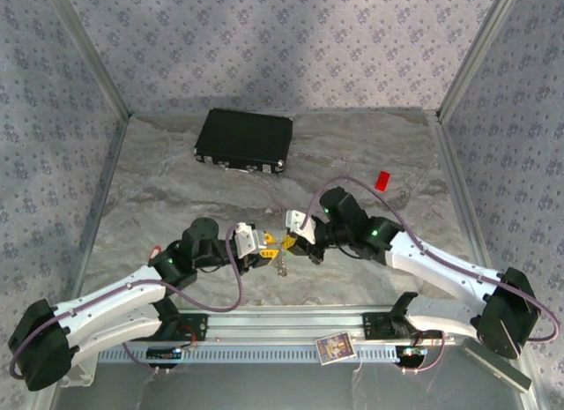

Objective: Put the keys on the keyring

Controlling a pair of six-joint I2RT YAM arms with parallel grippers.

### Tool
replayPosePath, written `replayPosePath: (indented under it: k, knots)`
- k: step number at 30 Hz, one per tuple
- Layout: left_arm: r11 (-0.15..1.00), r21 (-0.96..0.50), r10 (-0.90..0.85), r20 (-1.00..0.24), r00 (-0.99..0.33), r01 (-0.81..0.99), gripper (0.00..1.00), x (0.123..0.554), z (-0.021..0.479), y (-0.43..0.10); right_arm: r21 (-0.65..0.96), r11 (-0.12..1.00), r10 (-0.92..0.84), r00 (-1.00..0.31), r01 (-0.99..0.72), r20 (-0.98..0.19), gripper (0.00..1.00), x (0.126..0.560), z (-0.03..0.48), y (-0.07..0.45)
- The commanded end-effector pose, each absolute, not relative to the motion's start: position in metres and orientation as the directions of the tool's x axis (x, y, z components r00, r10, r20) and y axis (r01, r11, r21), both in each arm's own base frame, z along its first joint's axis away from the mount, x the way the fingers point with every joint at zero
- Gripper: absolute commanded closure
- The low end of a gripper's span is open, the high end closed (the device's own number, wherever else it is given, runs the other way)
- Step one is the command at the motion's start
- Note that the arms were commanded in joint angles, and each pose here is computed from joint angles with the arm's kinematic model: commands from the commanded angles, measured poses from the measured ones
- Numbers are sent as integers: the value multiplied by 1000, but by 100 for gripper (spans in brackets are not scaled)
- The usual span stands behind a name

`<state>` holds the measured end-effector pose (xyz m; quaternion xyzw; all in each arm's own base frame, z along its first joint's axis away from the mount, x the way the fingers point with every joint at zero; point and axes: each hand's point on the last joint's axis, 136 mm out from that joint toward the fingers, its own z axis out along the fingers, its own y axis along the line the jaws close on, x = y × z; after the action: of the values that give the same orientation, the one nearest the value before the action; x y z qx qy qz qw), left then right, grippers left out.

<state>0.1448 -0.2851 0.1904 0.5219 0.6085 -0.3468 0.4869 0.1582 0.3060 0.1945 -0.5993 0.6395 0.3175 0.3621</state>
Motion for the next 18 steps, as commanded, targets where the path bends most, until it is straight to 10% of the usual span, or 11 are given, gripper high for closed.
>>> replayPosePath:
  k: [1, 18]
  knots:
    - [198, 134, 340, -938, 60, 971, 73, 144, 201, -284, -93, 57, -582, 42, -994, -812, 100, 159, 205, 307]
    - [165, 148, 324, -942, 88, 975, 90, 141, 208, -288, -204, -16, -698, 157, -979, -699, 100, 156, 202, 316]
